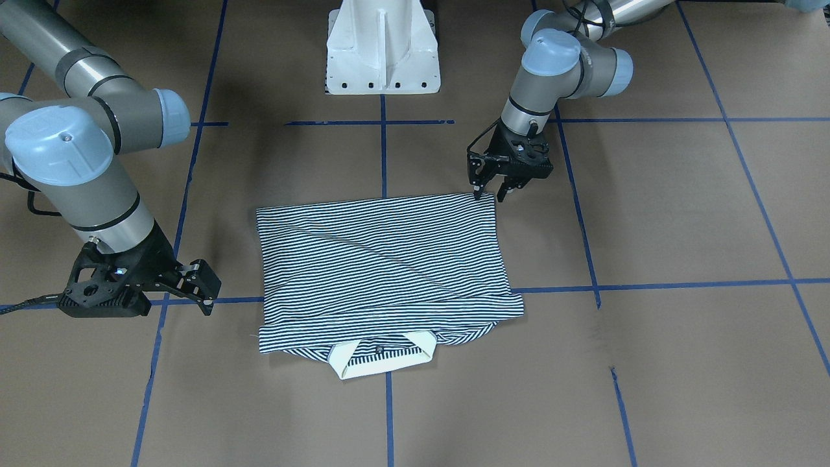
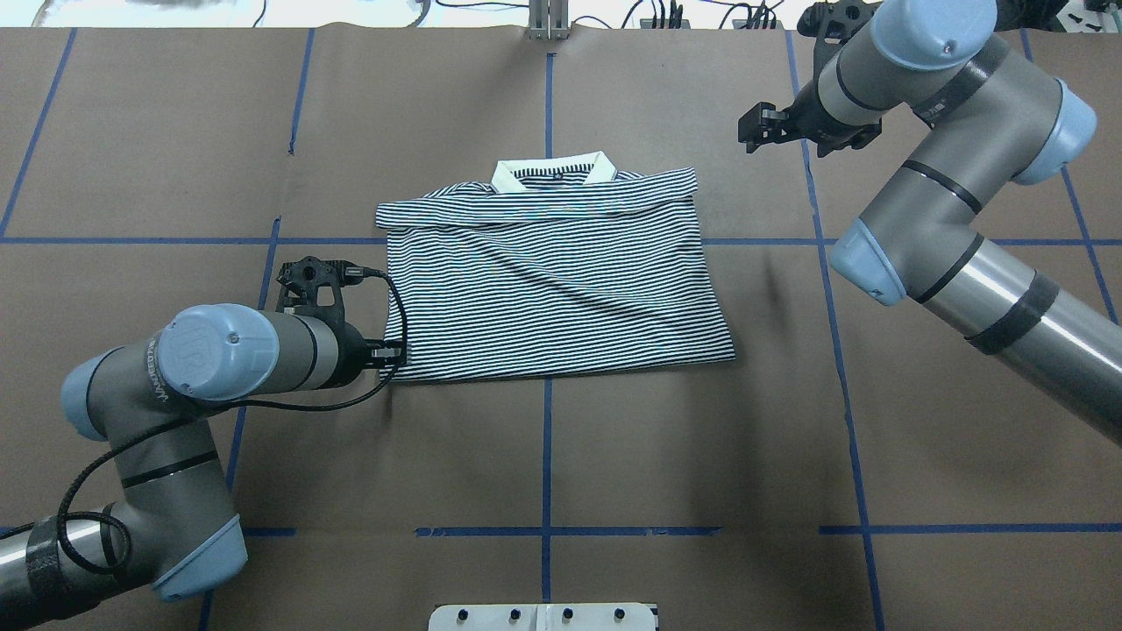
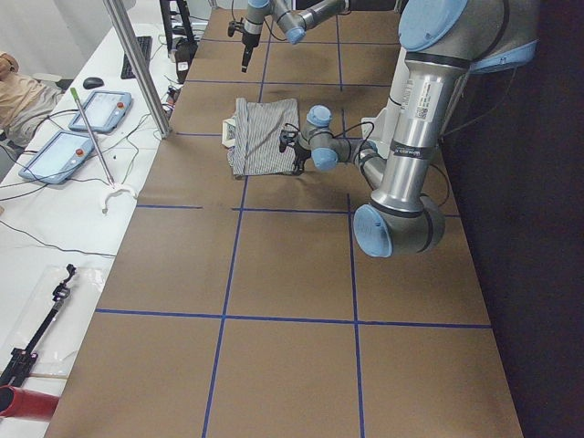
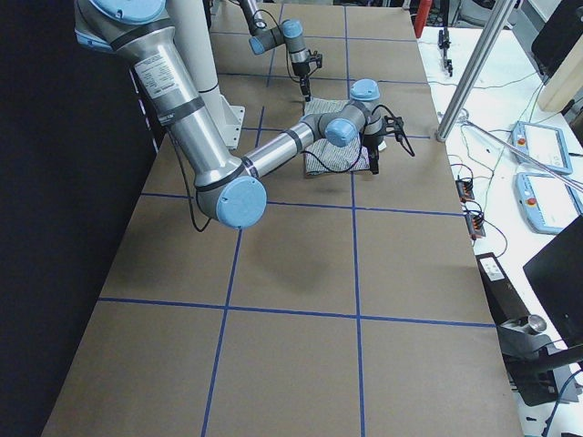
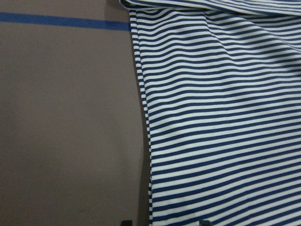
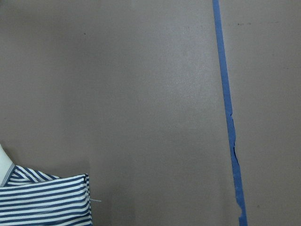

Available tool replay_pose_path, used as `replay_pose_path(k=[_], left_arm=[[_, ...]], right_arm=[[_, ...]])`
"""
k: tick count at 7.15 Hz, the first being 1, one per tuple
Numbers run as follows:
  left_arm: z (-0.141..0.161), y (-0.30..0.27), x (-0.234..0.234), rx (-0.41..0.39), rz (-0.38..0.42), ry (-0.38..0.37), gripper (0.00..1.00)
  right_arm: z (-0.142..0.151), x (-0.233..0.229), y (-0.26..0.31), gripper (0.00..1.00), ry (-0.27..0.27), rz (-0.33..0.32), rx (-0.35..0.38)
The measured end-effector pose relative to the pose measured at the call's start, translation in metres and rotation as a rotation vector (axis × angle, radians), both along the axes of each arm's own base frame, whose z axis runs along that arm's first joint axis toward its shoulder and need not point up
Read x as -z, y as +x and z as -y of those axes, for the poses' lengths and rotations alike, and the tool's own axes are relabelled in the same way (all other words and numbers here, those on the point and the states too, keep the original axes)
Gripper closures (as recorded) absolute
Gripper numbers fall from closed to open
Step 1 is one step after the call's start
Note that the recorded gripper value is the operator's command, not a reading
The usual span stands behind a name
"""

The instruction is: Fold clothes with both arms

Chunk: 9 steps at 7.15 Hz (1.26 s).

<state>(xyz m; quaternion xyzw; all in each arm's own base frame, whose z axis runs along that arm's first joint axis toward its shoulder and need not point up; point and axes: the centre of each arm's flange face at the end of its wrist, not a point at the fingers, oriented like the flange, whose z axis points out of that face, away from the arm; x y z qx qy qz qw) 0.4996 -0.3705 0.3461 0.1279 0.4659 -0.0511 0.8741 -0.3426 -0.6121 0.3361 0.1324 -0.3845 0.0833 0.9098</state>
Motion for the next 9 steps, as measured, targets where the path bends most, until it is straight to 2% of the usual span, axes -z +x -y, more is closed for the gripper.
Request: replay_pose_path(k=[1, 3, 5, 7, 9], left_arm=[[-0.007, 0.006, 0.0, -0.011, -0.001, -0.006, 1.0], [-0.014, 0.012, -0.001, -0.023, 0.001, -0.008, 1.0], [-0.004, 0.001, 0.001, -0.018, 0.006, 0.022, 1.0], [0.035, -0.027, -0.005, -0.014, 0.059, 0.12, 1.0], [0.102, -0.074, -0.035, 0.008, 0.175, 0.221, 1.0]], right_arm=[[0.0, 0.0, 0.0, 0.0, -0.001, -0.001, 0.0], [0.0, -0.001, 0.0, 0.0, -0.001, -0.001, 0.0], [0.0, -0.001, 0.0, 0.0, -0.001, 0.0, 0.001], [0.0, 0.0, 0.0, 0.0, -0.001, 0.001, -0.001], [0.0, 0.0, 0.0, 0.0, -0.003, 0.002, -0.003]])
